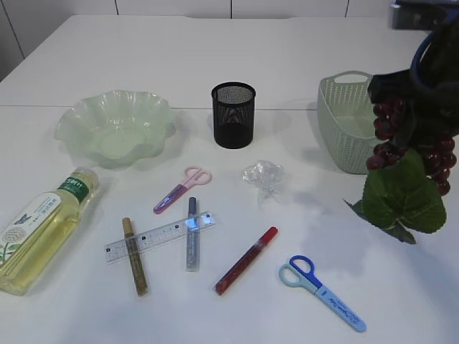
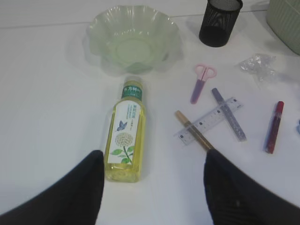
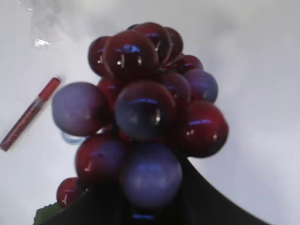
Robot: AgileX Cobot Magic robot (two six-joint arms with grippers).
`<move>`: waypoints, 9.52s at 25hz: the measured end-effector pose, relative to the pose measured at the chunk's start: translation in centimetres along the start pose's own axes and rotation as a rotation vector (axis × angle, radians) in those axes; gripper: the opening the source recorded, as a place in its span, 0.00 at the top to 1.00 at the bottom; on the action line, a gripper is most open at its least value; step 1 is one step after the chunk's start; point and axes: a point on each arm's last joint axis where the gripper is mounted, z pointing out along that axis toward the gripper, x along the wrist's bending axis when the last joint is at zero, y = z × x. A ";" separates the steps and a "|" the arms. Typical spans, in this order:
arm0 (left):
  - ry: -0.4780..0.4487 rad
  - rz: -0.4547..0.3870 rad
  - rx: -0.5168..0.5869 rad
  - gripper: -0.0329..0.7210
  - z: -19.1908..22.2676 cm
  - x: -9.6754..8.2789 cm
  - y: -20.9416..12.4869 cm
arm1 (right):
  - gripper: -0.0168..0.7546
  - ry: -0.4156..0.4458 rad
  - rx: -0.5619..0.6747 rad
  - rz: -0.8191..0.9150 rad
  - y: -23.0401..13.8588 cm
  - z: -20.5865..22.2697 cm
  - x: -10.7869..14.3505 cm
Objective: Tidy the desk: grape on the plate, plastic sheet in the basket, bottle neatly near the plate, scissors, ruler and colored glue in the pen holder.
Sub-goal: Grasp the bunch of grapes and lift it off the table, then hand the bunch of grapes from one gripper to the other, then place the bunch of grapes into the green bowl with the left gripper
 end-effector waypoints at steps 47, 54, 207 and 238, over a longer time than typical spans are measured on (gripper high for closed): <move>-0.601 0.190 -0.062 0.31 16.4 -3.0 4.4 | 0.75 1.012 0.017 -0.171 -4.6 -10.4 10.0; -0.761 0.186 -0.166 0.21 16.3 -5.0 5.0 | 0.76 1.079 0.026 -0.149 -4.6 -11.0 10.3; 0.133 -0.130 -0.153 0.76 29.6 0.1 12.4 | 0.41 0.439 -0.185 -0.326 -2.9 -9.6 6.5; 0.210 -0.130 0.020 0.75 41.1 2.1 8.0 | 0.41 0.389 -0.197 -0.337 -2.7 -9.5 6.1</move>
